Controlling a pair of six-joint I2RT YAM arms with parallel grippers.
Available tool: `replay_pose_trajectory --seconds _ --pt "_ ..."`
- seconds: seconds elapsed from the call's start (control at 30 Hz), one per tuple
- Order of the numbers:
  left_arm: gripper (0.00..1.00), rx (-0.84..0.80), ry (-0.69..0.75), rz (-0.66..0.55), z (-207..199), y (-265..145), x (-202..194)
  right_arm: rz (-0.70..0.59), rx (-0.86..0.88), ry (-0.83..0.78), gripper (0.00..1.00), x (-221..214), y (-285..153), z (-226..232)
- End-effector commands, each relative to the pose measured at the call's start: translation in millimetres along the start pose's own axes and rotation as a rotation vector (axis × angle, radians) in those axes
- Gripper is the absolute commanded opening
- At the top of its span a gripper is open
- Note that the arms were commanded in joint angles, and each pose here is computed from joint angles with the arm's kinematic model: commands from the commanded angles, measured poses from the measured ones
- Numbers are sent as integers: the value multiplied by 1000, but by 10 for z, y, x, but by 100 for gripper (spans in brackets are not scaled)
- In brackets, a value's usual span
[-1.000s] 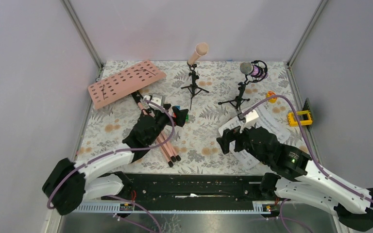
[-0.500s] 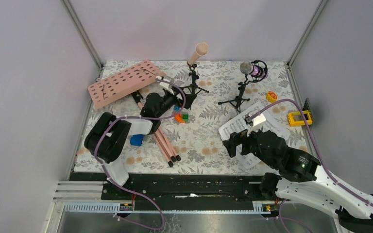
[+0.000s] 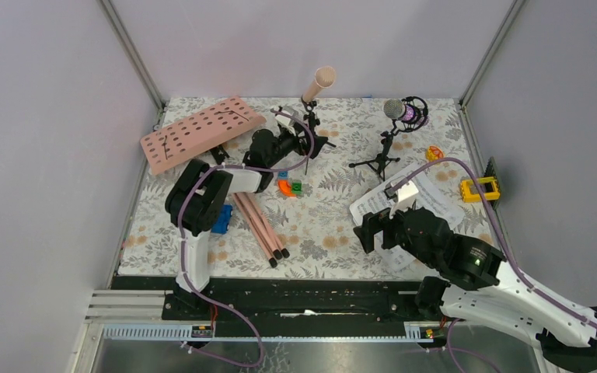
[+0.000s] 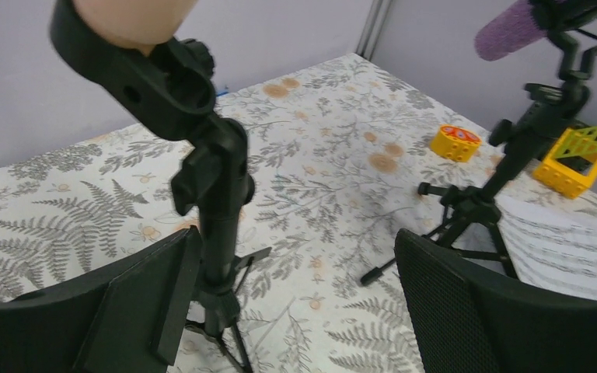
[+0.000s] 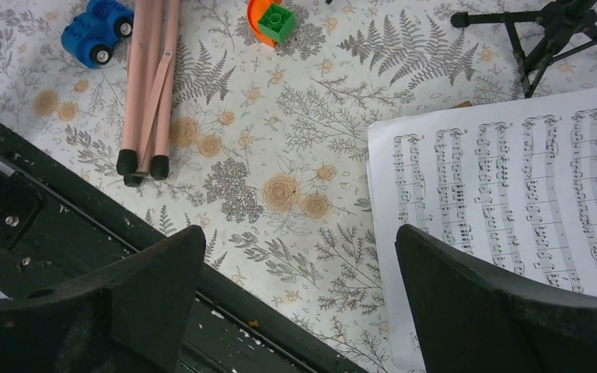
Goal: Pack up the instrument practice props
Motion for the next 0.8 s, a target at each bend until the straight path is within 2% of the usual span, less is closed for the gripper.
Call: replay_pose_trajectory --seconds 0.0,0.2,0.37,0.47,0.77 --pt "99 18 55 -41 186 191 78 18 21 -9 100 -13 60 39" --pt "91 19 45 -30 390 355 -39 41 15 -19 100 -37 103 49" --pt "89 2 58 -45 456 488 -93 43 11 -21 100 -46 116 46" --pt "77 -15 55 -52 468 544 -116 46 8 -23 100 -53 126 46" --pt "32 -138 50 -92 320 453 -49 59 0 -29 100 -66 159 54"
Point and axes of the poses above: each gripper's point midway between its finger pads, its own y axis out along the fingers, its own z axis along the line the jaws close on, x = y × z, the point moved 10 cm from there along -y, back along the fingers, and after that the axes turned 9 degrees about y, right-handed, at the moved point
